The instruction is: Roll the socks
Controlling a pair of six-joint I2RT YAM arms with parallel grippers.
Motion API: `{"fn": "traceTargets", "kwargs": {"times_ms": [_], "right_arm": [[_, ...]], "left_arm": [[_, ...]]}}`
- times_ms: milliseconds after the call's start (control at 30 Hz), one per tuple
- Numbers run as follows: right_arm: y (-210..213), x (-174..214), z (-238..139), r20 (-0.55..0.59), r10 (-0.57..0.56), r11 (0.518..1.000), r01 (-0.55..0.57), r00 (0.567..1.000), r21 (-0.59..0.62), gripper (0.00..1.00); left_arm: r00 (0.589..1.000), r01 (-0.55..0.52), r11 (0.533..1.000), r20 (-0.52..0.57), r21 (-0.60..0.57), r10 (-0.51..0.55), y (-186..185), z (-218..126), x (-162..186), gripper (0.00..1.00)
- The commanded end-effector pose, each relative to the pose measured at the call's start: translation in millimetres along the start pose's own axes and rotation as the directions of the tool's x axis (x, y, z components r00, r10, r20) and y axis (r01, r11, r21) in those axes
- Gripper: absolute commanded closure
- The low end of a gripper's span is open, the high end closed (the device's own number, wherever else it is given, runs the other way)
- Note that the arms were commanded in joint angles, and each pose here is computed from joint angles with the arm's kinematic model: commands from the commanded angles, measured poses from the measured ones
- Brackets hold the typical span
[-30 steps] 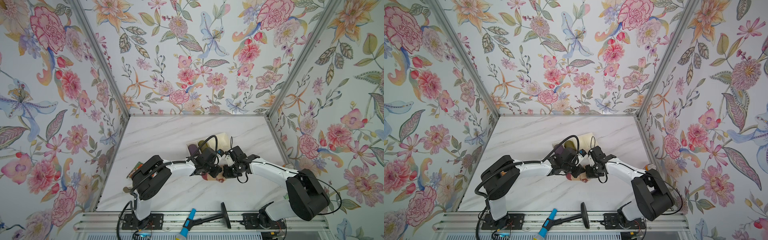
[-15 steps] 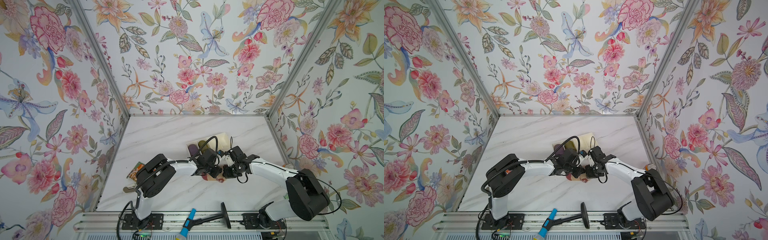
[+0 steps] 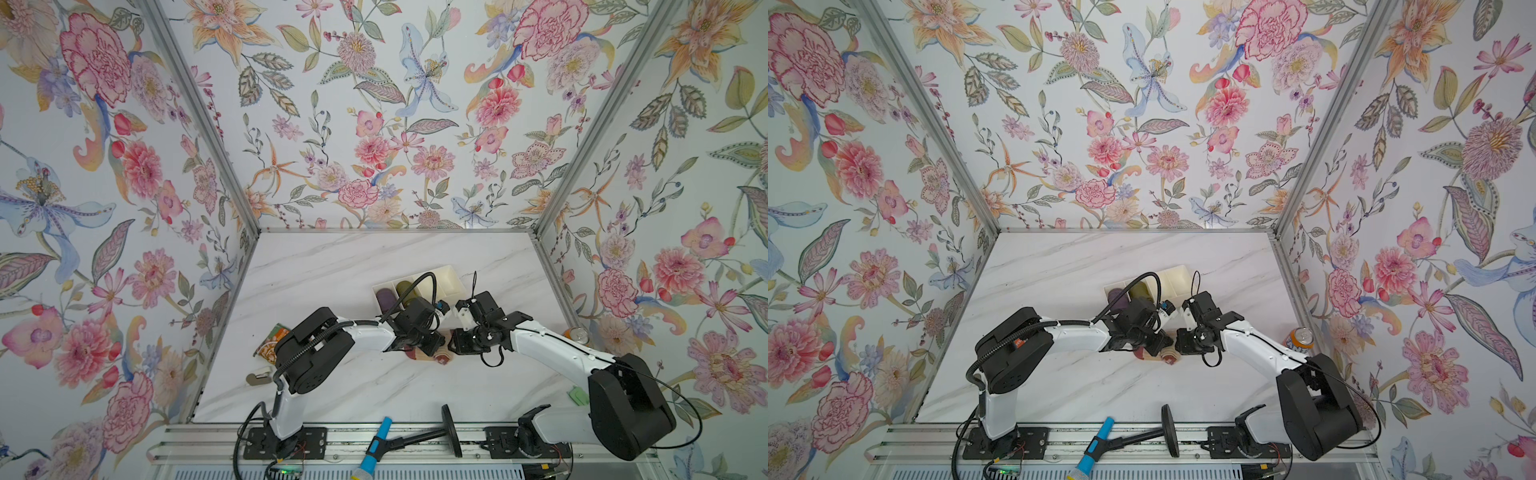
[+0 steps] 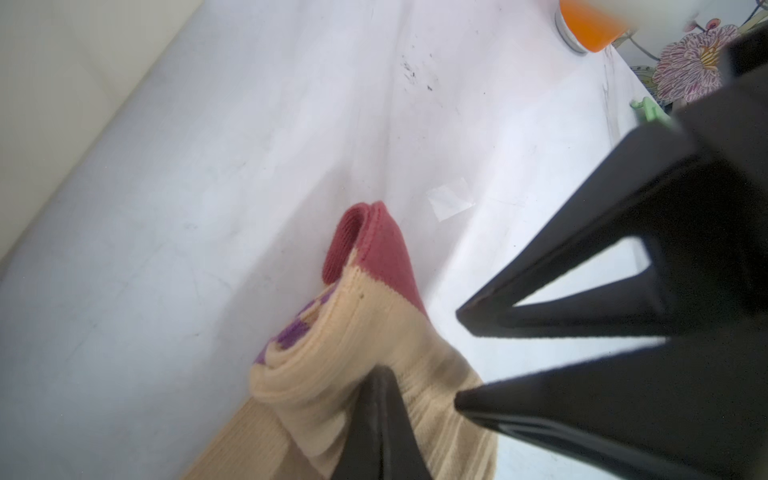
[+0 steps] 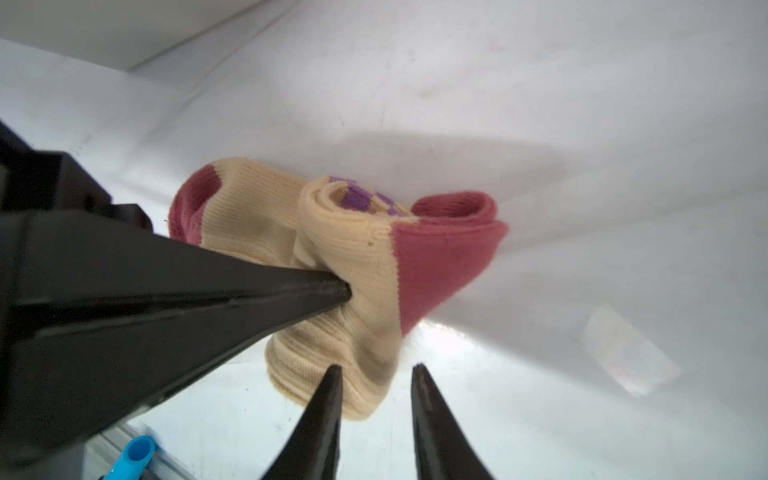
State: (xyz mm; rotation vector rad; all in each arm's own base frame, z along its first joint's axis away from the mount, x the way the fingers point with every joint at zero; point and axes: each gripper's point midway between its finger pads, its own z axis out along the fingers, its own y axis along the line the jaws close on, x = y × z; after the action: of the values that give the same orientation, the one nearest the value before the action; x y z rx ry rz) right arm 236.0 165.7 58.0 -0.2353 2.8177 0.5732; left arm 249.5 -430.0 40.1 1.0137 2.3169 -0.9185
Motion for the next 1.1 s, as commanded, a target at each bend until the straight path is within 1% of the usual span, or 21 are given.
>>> {"fn": "traceTargets", "kwargs": {"times_ms": [0, 133, 333, 500, 767, 1067], "right_arm": [[-7, 5, -11, 0.017, 0.042, 0.999, -0.042, 0.999, -0.008, 0.67], [-23, 4, -17, 0.055, 0.084, 0.996, -0.086, 0.995, 0.028, 0.68], [-38, 10, -7, 0.041, 0.113, 0.990, -0.116, 0.993, 0.081, 0.73], [-40, 4, -2, 0.068, 0.120, 0.988, -0.125, 0.991, 0.091, 0.75], [-37, 0, 6, 0.076, 0.111, 0.988, -0.118, 0.991, 0.095, 0.77], [-33, 0, 20, 0.052, 0.096, 0.988, -0.101, 0.994, 0.115, 0.77]], "left_arm": [[0.992, 0.040, 0.997, -0.115, -0.066, -0.047, 19, 12, 46, 1.00], [0.992, 0.045, 0.997, -0.114, -0.069, -0.053, 21, 13, 50, 1.00], [0.994, 0.046, 0.997, -0.096, -0.067, -0.052, 20, 10, 49, 1.00], [0.994, 0.045, 0.997, -0.092, -0.070, -0.051, 21, 10, 51, 1.00], [0.997, 0.042, 0.996, -0.064, -0.078, -0.047, 22, 5, 50, 1.00], [0.997, 0.032, 0.996, -0.072, -0.083, -0.038, 24, 4, 53, 1.00]]}}
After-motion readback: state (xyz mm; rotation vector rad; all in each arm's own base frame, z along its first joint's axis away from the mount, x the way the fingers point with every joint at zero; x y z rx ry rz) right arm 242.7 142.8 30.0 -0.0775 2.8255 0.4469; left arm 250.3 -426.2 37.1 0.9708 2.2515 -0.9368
